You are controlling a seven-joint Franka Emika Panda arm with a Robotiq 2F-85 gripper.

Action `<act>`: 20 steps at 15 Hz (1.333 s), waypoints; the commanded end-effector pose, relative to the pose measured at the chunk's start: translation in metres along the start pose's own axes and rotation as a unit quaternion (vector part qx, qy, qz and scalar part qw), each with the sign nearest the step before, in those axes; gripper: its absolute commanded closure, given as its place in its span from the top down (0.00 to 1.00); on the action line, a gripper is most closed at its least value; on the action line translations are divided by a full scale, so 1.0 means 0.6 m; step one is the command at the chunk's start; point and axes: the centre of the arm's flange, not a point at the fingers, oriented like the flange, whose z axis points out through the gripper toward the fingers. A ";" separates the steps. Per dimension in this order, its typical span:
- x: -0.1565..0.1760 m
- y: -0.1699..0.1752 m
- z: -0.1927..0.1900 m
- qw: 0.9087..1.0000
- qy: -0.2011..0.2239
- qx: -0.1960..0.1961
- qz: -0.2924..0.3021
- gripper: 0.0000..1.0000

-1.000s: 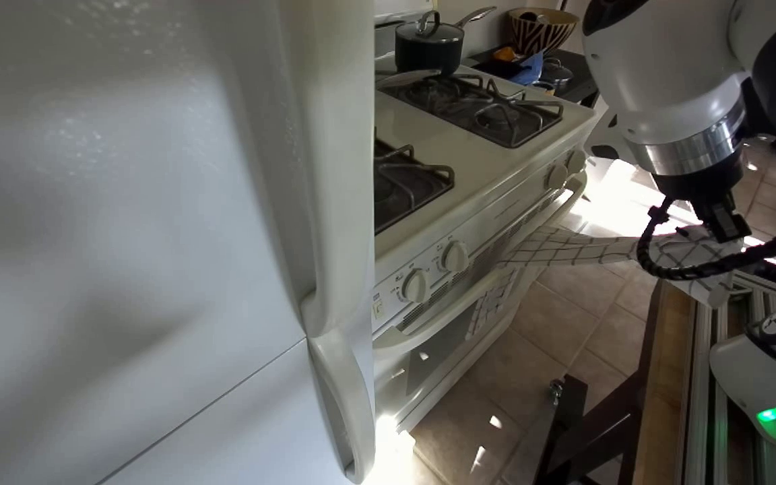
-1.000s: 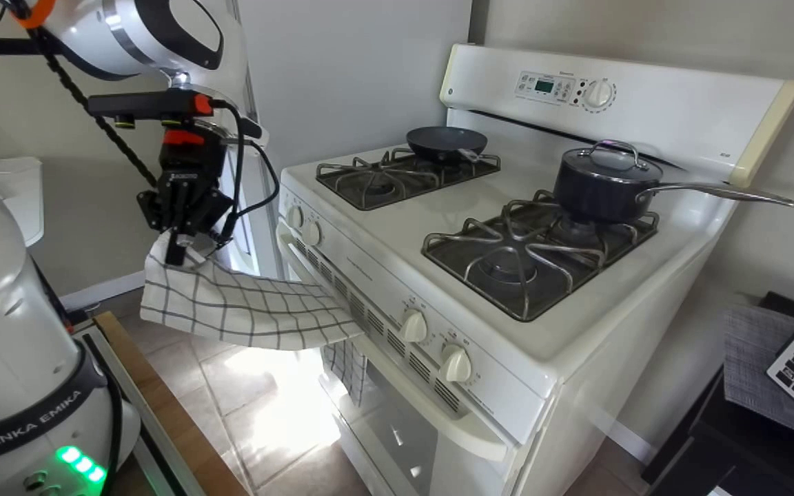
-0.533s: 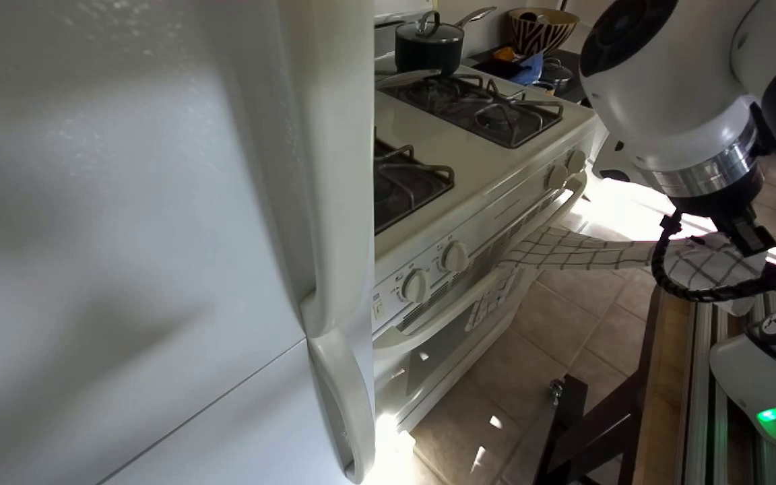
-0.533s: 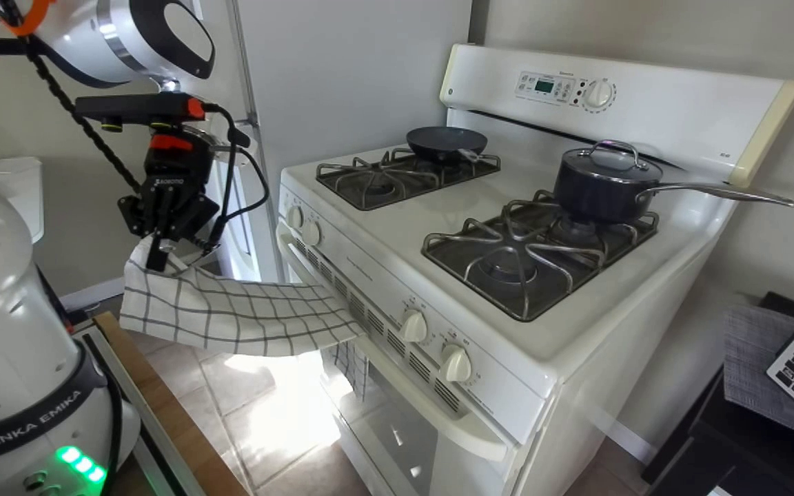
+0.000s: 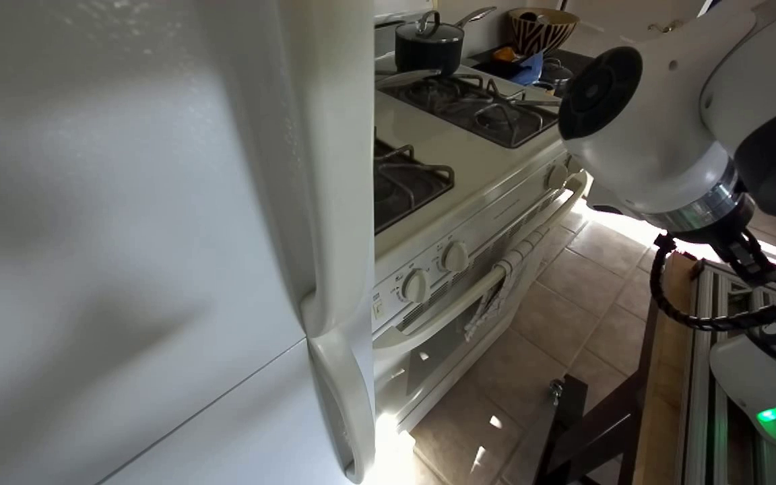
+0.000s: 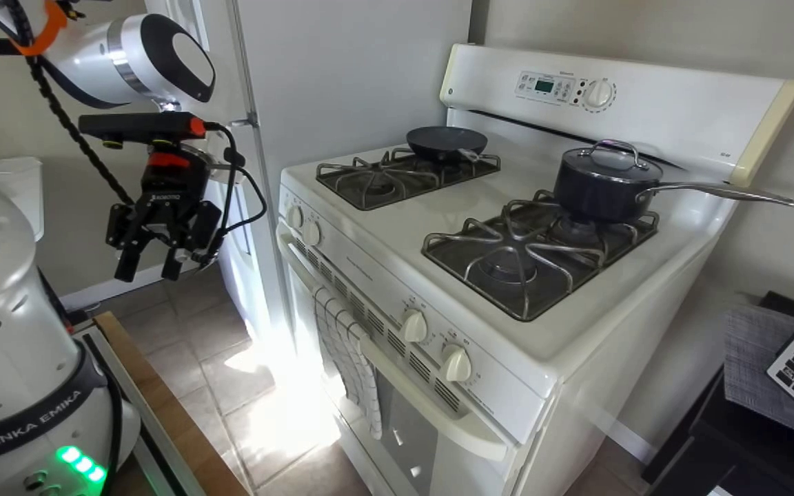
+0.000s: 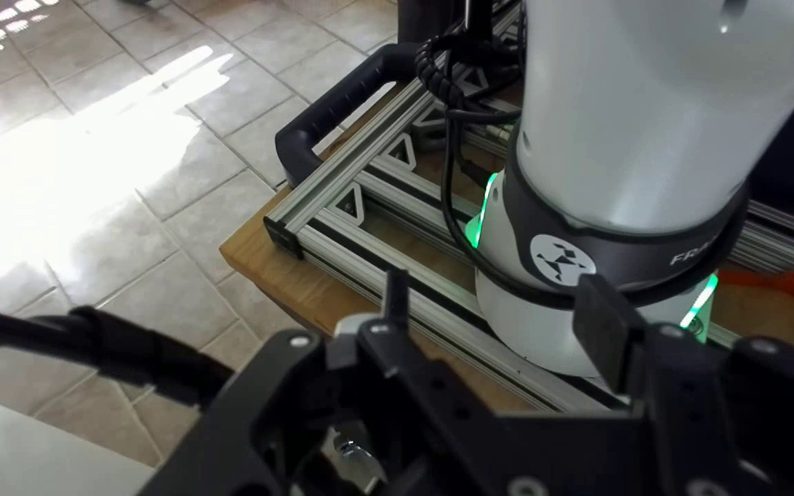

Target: Move the towel to the oven handle

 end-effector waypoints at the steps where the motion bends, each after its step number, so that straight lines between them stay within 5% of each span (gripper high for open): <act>1: -0.017 -0.034 0.100 1.000 0.020 0.003 0.002 0.95; 10: 0.007 0.006 0.025 0.979 0.200 0.019 0.019 1.00; 15: -0.008 0.048 -0.020 0.946 0.316 0.032 0.063 1.00; 20: -0.053 0.096 -0.055 0.903 0.413 0.046 0.111 1.00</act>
